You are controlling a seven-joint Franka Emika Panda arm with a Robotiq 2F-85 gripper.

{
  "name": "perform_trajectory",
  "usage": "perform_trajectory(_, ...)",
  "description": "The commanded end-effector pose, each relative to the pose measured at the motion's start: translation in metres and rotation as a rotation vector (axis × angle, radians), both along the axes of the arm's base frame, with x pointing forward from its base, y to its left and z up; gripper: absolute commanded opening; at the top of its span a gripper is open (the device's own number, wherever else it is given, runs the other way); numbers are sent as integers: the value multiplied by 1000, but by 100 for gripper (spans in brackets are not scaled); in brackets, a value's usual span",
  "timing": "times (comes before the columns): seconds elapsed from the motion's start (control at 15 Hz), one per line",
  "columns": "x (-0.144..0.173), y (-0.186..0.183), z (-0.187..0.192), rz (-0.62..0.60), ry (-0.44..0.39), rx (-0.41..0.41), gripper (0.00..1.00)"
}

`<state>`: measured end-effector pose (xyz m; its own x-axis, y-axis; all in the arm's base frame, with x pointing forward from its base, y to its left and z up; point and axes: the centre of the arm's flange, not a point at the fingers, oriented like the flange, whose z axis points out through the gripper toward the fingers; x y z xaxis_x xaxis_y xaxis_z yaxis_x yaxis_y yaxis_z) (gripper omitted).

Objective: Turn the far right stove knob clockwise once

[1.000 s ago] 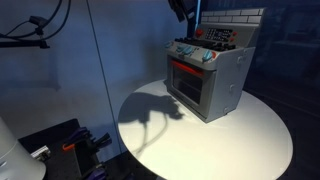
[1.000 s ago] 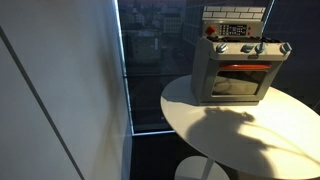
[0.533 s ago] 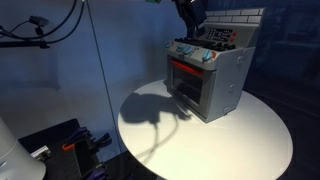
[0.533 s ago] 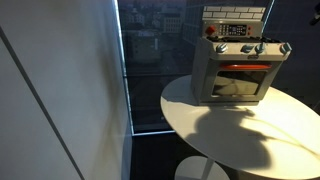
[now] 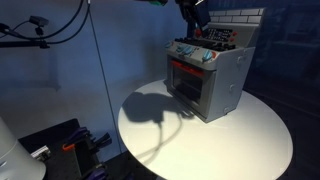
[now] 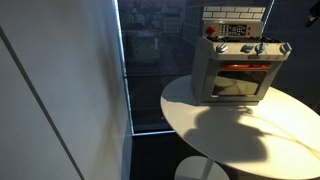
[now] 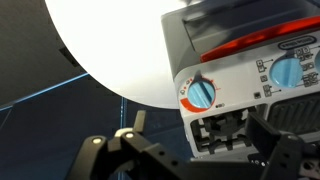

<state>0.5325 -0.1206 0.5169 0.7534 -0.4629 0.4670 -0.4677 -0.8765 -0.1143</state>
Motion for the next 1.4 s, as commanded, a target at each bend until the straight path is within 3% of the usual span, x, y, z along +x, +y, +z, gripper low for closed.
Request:
perform_trajectory(0.0,-3,0,-1,3,-27,-23,100)
perform_trajectory(0.4,20,-8,-17,34,-43,-37,100)
perform_trajectory(1.33,73,-13,-61,85,25,-81,100)
